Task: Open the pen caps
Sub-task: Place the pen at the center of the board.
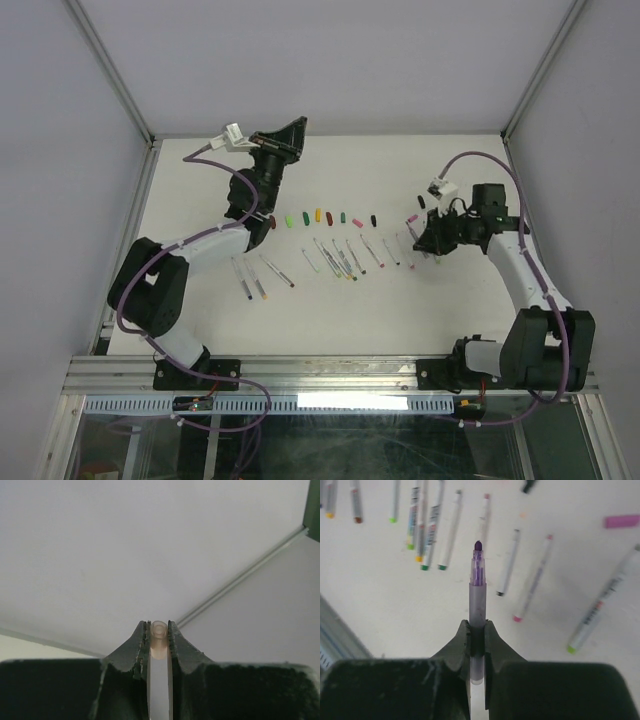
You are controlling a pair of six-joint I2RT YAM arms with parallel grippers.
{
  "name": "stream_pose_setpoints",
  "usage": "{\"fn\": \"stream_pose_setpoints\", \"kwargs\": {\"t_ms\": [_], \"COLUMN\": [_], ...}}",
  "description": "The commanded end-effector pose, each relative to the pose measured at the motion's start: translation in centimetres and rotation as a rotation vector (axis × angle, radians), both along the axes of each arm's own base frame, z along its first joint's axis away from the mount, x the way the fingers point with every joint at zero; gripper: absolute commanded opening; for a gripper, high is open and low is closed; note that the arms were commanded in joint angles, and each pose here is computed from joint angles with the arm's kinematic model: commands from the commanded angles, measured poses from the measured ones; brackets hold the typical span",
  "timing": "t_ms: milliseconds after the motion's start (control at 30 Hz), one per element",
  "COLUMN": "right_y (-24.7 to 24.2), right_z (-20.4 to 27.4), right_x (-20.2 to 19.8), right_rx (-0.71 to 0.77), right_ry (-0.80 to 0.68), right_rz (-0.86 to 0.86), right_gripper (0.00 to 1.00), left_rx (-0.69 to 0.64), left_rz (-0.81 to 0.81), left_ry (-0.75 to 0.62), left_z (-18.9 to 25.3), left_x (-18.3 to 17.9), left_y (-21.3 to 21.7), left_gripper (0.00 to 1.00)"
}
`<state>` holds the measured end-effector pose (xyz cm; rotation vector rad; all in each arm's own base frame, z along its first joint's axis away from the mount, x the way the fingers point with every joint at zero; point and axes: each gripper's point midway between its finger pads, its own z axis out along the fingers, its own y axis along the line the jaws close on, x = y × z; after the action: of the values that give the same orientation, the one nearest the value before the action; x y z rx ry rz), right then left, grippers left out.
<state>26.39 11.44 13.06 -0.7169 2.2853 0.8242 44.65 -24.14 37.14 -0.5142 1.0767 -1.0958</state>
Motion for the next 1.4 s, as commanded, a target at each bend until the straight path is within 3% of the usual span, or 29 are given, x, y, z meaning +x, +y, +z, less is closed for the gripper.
{"fn": "stream_pose_setpoints", "kwargs": {"t_ms": [0,200,333,600,900,1133,1367], "right_y": [-6.6,-12.1,-12.0,-12.8,-12.7,-12.5,-12.4], "right_z": [0.1,-3.4,-3.9,-7.6,-9.1,-9.0,-7.9], "right_x": [3.6,4.8,5.8,7.5,7.9,7.7,7.8], "right_rx": [-0.176,-0.280,-0.256,-0.278,-0.295,-0.287,-0.279], "right_ry": [-0.111,-0.001,0.028,0.150,0.205,0.208,0.170], "right_rz": [-0.276,-0.433,-0.459,-0.532,-0.523,-0.510,-0.502], "right_gripper": [0.00,0.06,0.09,0.12,0.21,0.35,0.38], "left_rx": [0.097,0.241,0.382,0.476,0.498,0.476,0.449], "left_rz": [-0.245,-0.490,-0.512,-0.634,-0.733,-0.748,-0.753], "left_ry": [-0.057,0.022,0.098,0.263,0.311,0.311,0.278], "left_z": [0.5,-4.6,-8.5,-14.9,-18.2,-18.4,-17.3], "left_x": [-3.4,-6.6,-8.0,-8.5,-8.5,-8.6,-9.1], "left_y": [-4.1,-11.0,-15.5,-21.5,-24.7,-25.0,-24.7], "left_gripper": [0.00,0.00,0.00,0.00,0.00,0.00,0.00]}}
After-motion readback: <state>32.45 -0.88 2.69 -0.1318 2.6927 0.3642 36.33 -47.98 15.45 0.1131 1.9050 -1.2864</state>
